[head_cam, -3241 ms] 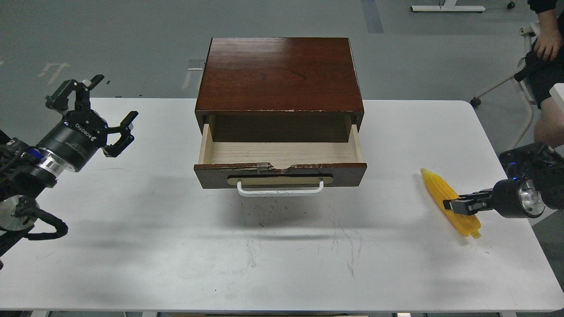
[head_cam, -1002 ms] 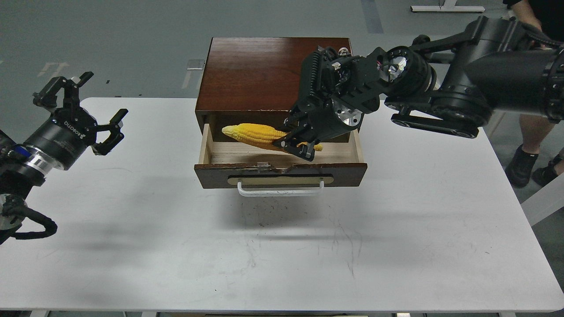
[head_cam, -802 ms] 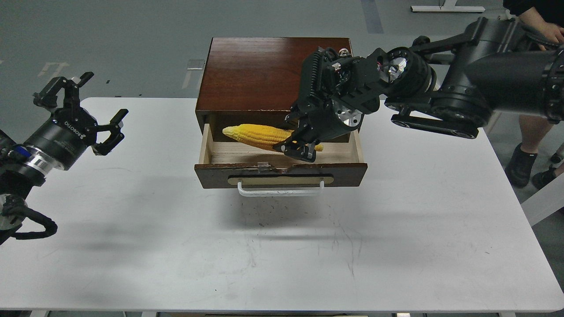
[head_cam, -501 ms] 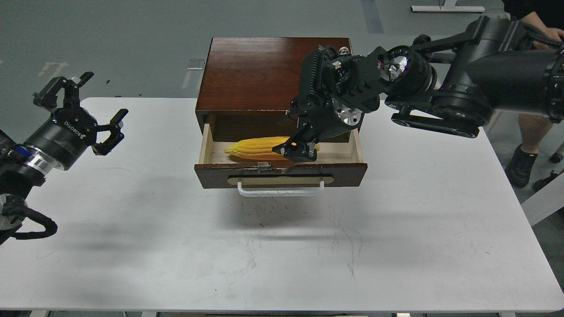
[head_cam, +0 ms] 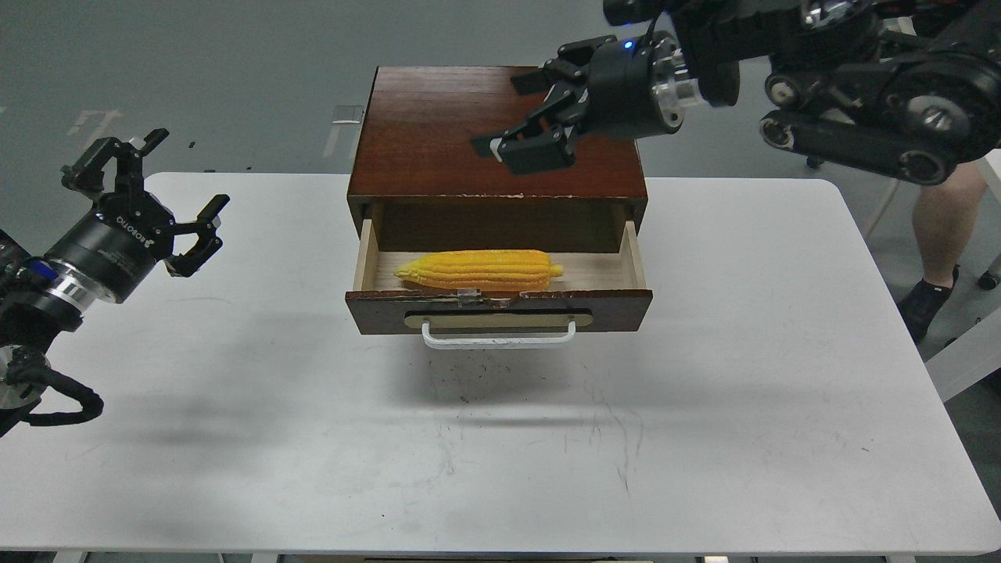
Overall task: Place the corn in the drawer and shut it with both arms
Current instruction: 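Release the corn and withdraw the right gripper upward and back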
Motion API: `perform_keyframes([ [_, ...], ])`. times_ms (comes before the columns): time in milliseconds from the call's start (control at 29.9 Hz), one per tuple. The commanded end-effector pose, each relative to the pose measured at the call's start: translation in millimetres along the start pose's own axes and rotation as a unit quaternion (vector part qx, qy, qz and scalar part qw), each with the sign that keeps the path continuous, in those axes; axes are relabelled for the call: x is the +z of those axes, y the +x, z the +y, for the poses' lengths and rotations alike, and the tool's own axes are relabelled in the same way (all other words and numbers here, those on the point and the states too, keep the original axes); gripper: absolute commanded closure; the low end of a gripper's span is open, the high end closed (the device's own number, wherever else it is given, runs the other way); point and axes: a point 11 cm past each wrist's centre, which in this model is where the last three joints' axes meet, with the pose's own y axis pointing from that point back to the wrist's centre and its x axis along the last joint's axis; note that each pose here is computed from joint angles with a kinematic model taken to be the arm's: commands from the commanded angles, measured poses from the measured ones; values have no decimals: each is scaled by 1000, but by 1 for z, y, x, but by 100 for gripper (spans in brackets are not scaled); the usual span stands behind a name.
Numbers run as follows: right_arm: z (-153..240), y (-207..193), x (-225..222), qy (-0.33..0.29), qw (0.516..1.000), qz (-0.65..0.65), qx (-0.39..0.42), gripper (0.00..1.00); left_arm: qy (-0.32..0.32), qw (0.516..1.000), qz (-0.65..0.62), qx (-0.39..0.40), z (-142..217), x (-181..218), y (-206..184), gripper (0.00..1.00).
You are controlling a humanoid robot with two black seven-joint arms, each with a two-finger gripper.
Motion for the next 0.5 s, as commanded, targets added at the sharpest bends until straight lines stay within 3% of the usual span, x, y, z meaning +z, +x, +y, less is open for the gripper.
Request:
perform_keyframes([
  [0,26,-6,25,-28,993,-102,57,4,-1,1000,1,0,0,0,0,1],
  [234,68,-63,67,-63,924,-329,182,4,-3,1000,-1,6,1,0,4,1],
  [468,105,-146,94,-106,804,-510,287,3,-20,1000,-8,18,0,12,12,1],
])
